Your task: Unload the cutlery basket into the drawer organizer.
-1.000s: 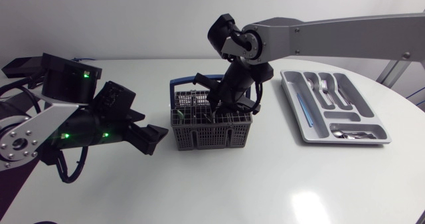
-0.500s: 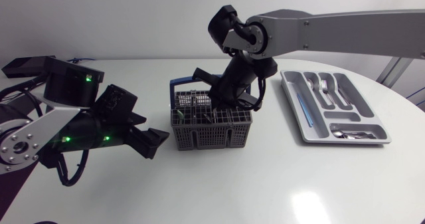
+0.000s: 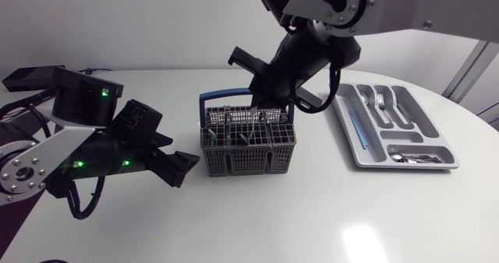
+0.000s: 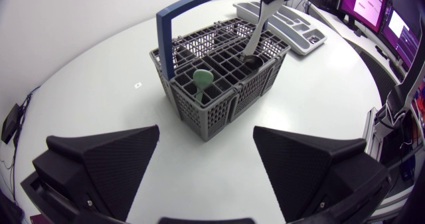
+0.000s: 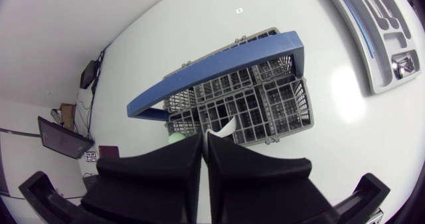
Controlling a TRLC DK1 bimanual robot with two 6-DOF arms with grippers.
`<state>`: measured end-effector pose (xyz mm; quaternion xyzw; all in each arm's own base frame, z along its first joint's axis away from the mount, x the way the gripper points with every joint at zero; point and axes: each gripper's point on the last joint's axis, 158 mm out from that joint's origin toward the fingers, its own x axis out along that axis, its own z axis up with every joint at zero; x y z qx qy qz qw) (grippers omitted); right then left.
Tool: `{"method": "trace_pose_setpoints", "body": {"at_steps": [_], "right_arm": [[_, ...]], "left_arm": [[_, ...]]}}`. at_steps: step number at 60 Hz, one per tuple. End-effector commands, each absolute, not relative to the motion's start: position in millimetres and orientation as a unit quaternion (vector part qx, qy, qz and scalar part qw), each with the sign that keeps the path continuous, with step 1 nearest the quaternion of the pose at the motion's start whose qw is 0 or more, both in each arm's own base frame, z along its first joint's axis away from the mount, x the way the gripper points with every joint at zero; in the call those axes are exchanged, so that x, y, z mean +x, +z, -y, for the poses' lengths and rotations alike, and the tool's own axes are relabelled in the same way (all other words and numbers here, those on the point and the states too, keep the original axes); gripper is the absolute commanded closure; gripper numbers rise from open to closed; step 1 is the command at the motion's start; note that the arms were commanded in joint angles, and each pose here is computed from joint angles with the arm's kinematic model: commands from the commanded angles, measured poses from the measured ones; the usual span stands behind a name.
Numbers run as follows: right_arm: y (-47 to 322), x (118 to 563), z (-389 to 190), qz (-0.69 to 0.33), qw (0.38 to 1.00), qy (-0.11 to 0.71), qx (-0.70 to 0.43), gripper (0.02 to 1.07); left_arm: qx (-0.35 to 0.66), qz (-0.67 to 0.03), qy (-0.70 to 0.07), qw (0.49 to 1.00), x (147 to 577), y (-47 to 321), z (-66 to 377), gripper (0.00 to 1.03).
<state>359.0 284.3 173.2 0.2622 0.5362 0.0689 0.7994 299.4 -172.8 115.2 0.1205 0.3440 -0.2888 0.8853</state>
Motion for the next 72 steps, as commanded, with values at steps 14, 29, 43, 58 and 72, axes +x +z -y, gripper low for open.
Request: {"method": "trace_pose_setpoints", "body": {"at_steps": [14,29,43,58,72], "right_arm": [[209.8,337.4,-274.8,-0.516,0.796,0.072,0.307,1.01],[210.4,326.5,-219.4,-0.534,0.800,0.049,0.268,1.01],[180.8,310.8,-149.8,-0.550,0.812,0.018,0.194,1.01],[144.1,307.1,-40.2,-0.564,0.820,-0.060,0.078,1.01],[113.8,326.2,64.3,-0.547,0.821,-0.163,0.001,1.01]], "left_arm": [[0.129,-0.345,-0.299,0.880,292.3,113.3,175.3,0.04],[0.129,-0.344,-0.296,0.882,291.8,118.1,173.8,0.04],[0.138,-0.336,-0.293,0.885,294.0,124.8,177.8,0.04],[0.159,-0.333,-0.287,0.884,293.4,125.2,184.4,0.04],[0.159,-0.330,-0.289,0.885,294.7,128.7,187.1,0.05]]}}
